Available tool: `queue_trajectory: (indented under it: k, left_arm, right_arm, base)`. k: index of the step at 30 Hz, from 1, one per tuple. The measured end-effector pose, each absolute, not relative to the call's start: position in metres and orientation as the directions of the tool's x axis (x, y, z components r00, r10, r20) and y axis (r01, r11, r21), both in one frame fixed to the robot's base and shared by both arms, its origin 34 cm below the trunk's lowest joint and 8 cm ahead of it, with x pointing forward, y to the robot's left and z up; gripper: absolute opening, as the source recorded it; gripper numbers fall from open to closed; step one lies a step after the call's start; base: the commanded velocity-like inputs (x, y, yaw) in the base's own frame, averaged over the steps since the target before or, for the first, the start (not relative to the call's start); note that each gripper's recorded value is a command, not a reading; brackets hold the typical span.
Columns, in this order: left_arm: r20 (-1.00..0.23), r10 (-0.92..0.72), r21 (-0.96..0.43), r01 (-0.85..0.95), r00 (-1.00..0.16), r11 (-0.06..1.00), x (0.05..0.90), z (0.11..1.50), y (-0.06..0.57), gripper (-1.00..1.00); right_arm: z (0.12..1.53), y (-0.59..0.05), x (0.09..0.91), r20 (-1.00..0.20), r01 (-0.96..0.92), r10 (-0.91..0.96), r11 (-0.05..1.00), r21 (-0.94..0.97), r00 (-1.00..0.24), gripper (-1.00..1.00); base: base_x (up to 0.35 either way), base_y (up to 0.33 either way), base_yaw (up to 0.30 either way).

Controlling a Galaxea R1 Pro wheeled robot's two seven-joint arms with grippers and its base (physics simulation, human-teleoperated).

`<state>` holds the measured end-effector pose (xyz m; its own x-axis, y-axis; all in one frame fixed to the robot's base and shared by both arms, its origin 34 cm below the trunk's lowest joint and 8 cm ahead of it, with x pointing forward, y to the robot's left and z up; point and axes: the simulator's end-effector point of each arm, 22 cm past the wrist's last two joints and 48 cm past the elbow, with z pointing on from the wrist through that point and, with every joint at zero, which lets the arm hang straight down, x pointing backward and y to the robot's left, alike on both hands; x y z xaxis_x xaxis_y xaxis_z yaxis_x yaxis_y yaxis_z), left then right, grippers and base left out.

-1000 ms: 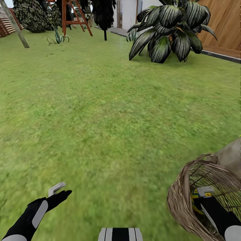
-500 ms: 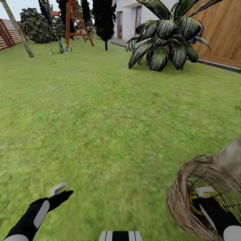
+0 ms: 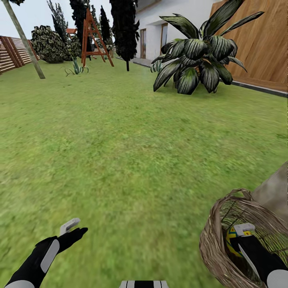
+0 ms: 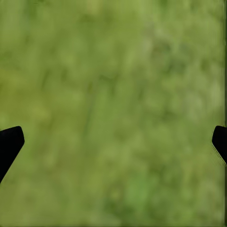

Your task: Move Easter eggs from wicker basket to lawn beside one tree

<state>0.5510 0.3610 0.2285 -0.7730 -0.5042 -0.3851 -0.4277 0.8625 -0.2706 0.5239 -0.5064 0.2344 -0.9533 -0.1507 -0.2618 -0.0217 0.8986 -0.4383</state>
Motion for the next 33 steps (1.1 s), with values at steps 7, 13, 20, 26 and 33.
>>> queue_trajectory:
  k: [7, 13, 20, 26, 33]
  left_arm:
    - [-0.406, -0.506, -0.285, -0.420, -0.761, 0.862, 0.559, 0.242, 0.360, 1.00]
    - [-0.425, -0.506, -0.295, -0.413, -0.751, 0.862, 0.565, 0.255, 0.360, 1.00]
    - [-0.446, -0.506, -0.307, -0.404, -0.739, 0.862, 0.572, 0.270, 0.360, 1.00]
    - [-0.464, -0.505, -0.316, -0.397, -0.728, 0.862, 0.577, 0.282, 0.360, 1.00]
    - [-0.484, -0.506, -0.328, -0.388, -0.714, 0.862, 0.583, 0.297, 0.360, 1.00]
  right_arm:
    - [0.247, -0.506, 0.531, -0.287, -0.010, -0.151, 0.898, -0.439, -0.946, -1.00]
    - [0.259, -0.507, 0.537, -0.310, 0.001, -0.151, 0.898, -0.439, -0.939, -1.00]
    - [0.273, -0.507, 0.543, -0.337, 0.013, -0.151, 0.898, -0.440, -0.929, -1.00]
    - [0.281, -0.506, 0.544, -0.349, 0.020, -0.149, 0.899, -0.437, -0.925, -1.00]
    - [0.294, -0.505, 0.551, -0.375, 0.032, -0.149, 0.900, -0.435, -0.915, -1.00]
  base:
    - [-0.179, 0.039, 0.000]
    - [-0.003, 0.000, 0.000]
    - [0.000, 0.000, 0.000]
    - [-0.086, 0.000, 0.000]
    - [-0.054, 0.000, 0.000]
